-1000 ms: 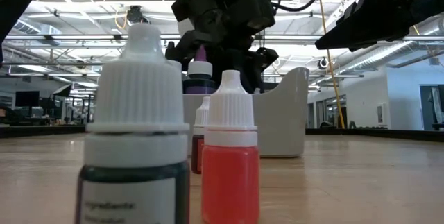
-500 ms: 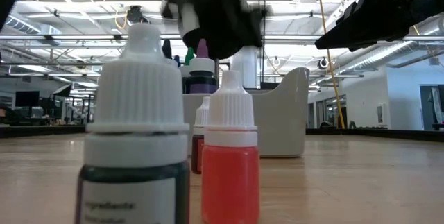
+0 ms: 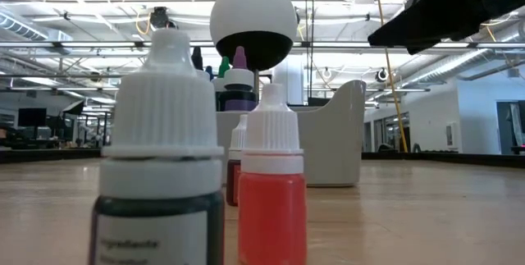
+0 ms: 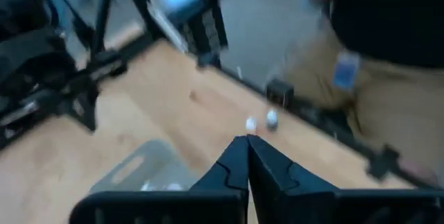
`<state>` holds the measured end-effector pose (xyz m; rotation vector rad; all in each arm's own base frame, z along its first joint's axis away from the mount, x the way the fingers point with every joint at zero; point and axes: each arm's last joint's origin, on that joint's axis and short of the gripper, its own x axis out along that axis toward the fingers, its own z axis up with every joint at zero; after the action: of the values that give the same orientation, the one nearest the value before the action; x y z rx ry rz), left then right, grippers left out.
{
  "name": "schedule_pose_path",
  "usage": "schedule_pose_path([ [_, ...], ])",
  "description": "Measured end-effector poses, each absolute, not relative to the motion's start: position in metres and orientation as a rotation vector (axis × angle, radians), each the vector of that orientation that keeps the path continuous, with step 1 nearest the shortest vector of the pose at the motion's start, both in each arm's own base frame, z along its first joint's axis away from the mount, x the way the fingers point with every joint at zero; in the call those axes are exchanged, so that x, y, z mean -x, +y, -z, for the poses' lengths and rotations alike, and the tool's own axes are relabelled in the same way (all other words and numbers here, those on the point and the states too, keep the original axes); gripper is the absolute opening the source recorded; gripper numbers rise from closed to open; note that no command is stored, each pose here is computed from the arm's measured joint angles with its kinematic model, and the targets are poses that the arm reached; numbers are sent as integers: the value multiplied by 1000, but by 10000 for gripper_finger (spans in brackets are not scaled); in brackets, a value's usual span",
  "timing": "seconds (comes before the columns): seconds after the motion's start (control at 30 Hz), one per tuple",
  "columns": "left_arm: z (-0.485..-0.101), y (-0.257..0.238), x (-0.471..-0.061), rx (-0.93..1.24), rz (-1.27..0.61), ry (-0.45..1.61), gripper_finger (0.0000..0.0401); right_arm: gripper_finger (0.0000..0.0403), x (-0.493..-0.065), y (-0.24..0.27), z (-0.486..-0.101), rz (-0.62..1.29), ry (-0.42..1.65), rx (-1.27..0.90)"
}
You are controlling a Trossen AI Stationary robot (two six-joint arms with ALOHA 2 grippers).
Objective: Pick & Place food coloring
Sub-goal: Put the small orange food coloring bottle into the gray bin
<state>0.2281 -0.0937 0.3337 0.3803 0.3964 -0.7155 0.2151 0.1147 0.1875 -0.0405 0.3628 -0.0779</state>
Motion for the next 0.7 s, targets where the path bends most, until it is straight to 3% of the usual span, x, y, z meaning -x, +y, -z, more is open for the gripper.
schedule_pose_path([
  [0.23,-213,-110,-187,-65,413,36,9,0,-216,118,-193,43,315,3],
  [0.33,-177,-107,-167,29,264,-9,5,0,-217,121,-189,35,326,34],
  [0.53,-147,-104,-151,46,70,26,14,0,-229,124,-185,42,292,129],
  [0.7,-144,-105,-152,12,64,44,18,0,-253,138,-190,26,361,171],
])
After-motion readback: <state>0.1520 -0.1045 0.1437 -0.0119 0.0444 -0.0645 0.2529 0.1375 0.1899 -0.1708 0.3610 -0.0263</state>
